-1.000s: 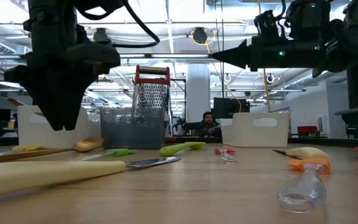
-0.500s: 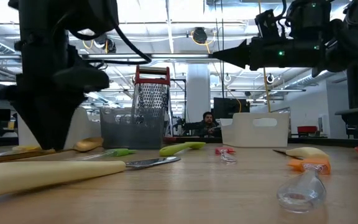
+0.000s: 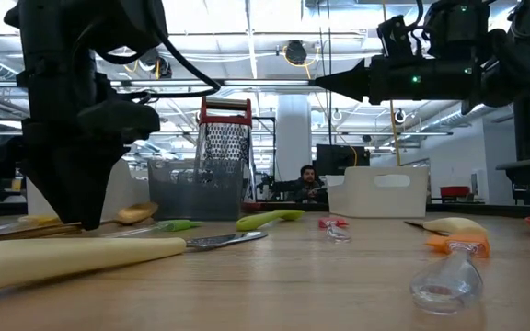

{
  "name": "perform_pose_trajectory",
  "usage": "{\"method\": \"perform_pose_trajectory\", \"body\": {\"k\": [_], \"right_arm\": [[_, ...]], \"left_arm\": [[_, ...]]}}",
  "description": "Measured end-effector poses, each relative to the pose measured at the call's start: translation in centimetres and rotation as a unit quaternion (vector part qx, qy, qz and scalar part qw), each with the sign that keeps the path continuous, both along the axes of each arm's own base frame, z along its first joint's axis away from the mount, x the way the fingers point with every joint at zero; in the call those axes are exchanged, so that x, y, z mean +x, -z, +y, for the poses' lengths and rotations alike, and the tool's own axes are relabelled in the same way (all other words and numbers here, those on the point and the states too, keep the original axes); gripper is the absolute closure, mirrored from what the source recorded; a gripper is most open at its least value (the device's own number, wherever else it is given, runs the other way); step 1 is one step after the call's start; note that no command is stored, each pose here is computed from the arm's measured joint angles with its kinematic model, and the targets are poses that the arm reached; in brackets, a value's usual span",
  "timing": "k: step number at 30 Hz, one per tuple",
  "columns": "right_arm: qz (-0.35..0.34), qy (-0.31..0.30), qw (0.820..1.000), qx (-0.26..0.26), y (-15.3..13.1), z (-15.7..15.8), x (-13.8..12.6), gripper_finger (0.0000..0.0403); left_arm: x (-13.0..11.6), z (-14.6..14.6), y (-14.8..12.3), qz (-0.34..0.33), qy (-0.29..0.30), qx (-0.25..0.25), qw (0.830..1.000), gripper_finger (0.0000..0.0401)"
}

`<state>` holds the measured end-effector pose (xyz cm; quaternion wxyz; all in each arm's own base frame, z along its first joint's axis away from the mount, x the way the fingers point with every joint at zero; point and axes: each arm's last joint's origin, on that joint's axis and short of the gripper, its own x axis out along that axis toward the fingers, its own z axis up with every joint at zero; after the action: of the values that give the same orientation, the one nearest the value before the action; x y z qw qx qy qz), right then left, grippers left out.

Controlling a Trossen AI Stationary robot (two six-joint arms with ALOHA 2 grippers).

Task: Pick & Place Kitchen Items
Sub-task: Put the golden serving spoon into the left white bin

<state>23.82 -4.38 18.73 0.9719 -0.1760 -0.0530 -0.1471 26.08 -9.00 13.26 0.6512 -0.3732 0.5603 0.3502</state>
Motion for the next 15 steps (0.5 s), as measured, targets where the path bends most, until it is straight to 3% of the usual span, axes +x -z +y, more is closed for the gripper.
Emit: {"method": "perform_pose_trajectory", "body": {"k": [7,15], "right_arm": [[0.0,0.0,1.0,0.0,0.0,0.0,0.0,0.0273],[0.0,0.0,1.0,0.0,0.0,0.0,0.0,0.0273]], "left_arm": [[-0.1,0.0,0.1,0.007,0.008,-0.008,1.0,0.0385],[0.4,-0.1,-1.5,-0.006,0.011,-0.031,0.999,0.0389]]}}
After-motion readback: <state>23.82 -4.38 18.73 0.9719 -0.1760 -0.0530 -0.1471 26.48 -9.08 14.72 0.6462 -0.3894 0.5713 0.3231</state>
